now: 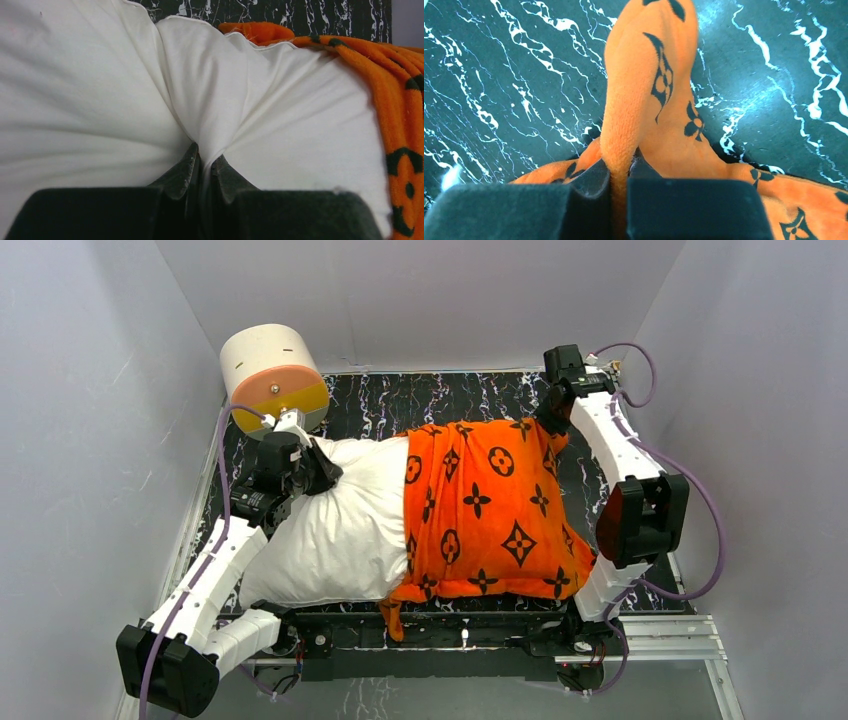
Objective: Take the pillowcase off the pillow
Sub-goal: Remove the pillow from the pillowcase.
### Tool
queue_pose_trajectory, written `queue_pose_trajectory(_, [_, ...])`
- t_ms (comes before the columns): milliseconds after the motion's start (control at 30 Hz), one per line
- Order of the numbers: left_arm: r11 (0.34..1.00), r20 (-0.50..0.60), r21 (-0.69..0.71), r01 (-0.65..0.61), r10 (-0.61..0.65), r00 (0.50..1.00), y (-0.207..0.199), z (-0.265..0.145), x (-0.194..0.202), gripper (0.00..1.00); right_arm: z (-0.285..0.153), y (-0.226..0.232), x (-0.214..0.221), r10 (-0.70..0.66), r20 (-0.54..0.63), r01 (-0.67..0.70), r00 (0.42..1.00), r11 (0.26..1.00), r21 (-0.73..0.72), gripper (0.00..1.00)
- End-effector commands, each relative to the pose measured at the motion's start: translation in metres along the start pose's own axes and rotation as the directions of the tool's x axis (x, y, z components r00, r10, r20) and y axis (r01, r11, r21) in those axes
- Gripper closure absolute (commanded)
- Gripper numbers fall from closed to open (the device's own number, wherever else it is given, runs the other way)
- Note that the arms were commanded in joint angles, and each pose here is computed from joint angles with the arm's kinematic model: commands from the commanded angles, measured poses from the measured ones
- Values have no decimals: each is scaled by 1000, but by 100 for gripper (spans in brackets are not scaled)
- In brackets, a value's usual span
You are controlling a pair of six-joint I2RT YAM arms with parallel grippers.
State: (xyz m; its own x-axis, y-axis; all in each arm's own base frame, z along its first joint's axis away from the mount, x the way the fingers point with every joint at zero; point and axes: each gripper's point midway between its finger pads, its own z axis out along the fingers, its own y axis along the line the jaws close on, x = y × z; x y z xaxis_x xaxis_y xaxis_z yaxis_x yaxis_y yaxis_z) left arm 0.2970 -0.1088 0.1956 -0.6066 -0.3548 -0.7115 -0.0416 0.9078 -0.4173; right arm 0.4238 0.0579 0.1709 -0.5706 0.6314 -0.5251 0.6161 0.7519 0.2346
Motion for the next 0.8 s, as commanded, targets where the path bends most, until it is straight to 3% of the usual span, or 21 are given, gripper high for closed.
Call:
queue_pose_trajectory(0, [920,-107,-382,-86,49,993,96,-17,32,100,-42,-74,-148,54,456,-152,888,971,182,100])
queue_pose_trajectory(133, [928,-111,-362,-84,47,993,93,-14,33,100,-26,-55,-126,12,336,-51,942,993,108,95])
queue_pose_trajectory(367, [933,-112,-349,-85,49,992,91,-15,34,100,7,-62,-85,-15,204,-10,979,993,117,89])
queue_pose_trajectory(467, [947,-110,-312,-77,45,993,84,-12,33,100,26,-56,-52,1,103,-6,995,999,48,86])
queue_pose_trajectory(533, [955,-113,-286,-75,44,993,79,-11,33,100,34,-52,-40,21,72,-22,997,1000,10,76])
queue_pose_trajectory(667, [971,-126,-222,-83,56,991,69,-8,35,100,55,-60,-26,64,29,-64,998,998,-16,66])
queue_pose_trajectory(767, [978,-142,-193,-82,55,988,64,-6,39,100,64,-55,-13,78,-31,-80,996,996,-37,67])
